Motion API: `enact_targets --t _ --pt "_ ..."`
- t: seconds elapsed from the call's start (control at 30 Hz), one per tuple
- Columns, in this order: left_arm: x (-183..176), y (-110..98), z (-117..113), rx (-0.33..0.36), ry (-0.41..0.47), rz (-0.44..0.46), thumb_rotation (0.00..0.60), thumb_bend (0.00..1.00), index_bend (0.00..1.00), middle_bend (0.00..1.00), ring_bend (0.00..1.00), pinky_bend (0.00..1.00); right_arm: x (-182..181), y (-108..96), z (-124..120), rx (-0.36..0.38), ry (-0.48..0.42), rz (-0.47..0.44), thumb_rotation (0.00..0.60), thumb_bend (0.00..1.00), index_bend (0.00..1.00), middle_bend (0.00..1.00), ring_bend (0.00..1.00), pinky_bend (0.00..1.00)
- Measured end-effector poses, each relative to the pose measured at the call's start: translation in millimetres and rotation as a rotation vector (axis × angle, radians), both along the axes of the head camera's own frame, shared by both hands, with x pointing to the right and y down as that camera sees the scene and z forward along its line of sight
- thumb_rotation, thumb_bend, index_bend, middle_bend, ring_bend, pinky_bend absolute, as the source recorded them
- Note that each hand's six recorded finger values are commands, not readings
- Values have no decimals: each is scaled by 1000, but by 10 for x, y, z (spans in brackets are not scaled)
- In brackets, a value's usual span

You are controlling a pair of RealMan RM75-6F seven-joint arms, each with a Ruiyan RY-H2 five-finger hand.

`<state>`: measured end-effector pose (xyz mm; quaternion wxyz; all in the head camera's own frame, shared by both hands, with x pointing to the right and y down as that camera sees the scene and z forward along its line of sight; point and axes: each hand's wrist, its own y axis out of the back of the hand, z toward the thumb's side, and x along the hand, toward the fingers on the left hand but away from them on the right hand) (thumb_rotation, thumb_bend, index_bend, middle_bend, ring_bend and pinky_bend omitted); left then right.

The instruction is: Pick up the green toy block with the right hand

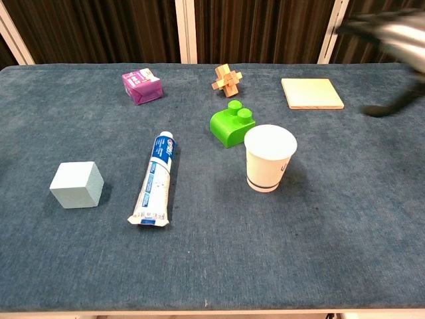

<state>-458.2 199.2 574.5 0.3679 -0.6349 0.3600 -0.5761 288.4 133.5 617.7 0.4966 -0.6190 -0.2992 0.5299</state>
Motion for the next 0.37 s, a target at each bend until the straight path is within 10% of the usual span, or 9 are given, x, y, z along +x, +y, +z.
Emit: enact_targets --t 0.17,0.37 --pt "37 41 -5 4 -4 16 600 154 0 0 0 11 781 750 -182 -6 43 149 600 398 0 0 0 0" --pt "82 114 -25 15 -3 41 600 154 0 0 0 11 1054 1145 -361 22 29 174 600 398 0 0 0 0"
